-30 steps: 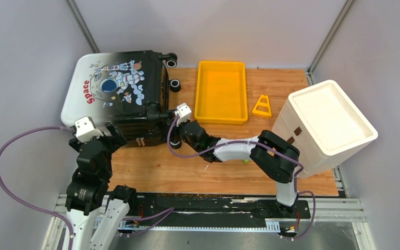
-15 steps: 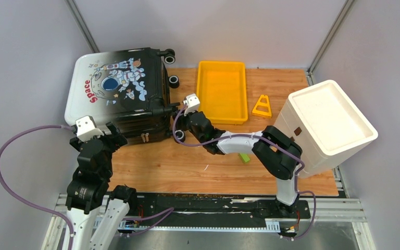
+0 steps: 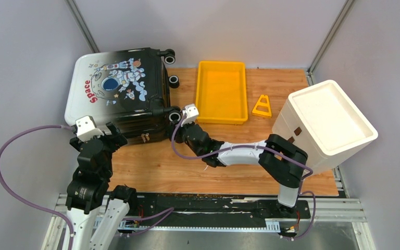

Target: Open, take out, and arrange the luggage

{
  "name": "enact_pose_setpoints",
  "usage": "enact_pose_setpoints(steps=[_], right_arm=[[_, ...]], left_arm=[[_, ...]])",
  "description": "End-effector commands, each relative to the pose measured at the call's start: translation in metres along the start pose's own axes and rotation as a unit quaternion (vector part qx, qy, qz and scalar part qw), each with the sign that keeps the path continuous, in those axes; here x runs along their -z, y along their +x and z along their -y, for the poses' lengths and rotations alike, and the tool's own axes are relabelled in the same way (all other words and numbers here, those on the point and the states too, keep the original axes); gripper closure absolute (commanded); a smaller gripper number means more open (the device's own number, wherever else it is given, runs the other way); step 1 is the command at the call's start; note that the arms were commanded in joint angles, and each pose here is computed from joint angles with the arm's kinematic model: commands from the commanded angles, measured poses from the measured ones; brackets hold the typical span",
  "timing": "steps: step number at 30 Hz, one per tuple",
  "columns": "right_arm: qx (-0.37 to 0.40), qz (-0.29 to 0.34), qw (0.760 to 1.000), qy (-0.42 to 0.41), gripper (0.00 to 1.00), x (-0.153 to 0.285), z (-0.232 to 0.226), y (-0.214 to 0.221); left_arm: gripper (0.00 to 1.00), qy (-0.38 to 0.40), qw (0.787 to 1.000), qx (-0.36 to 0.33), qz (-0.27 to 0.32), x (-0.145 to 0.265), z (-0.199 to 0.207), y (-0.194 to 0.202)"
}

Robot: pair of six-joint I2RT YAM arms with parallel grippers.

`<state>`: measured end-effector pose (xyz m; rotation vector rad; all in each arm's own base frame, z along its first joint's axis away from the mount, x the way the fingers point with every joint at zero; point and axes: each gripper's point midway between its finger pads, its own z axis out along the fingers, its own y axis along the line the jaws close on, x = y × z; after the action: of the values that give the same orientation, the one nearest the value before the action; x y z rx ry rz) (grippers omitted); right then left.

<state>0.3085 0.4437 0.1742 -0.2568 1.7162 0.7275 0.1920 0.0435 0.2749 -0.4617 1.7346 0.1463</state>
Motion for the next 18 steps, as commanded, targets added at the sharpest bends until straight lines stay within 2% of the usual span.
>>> enact_pose_setpoints(steps=[1,9,18], right_arm=[[-0.034,0.048,0.997,-0.045,0.52,0.008,-0.044,-0.002],[0.016,0.078,0.991,-0.107,0.55,-0.001,-0.097,0.029],[0.040,0.084,0.991,-0.101,0.57,-0.027,-0.107,0.053]], left_arm=[[0.00,0.006,1.000,0.000,0.014,0.000,0.003,-0.008],[0.00,0.009,1.000,0.001,0.013,0.000,0.004,-0.008],[0.00,0.012,1.000,-0.001,0.010,0.000,0.005,-0.007]])
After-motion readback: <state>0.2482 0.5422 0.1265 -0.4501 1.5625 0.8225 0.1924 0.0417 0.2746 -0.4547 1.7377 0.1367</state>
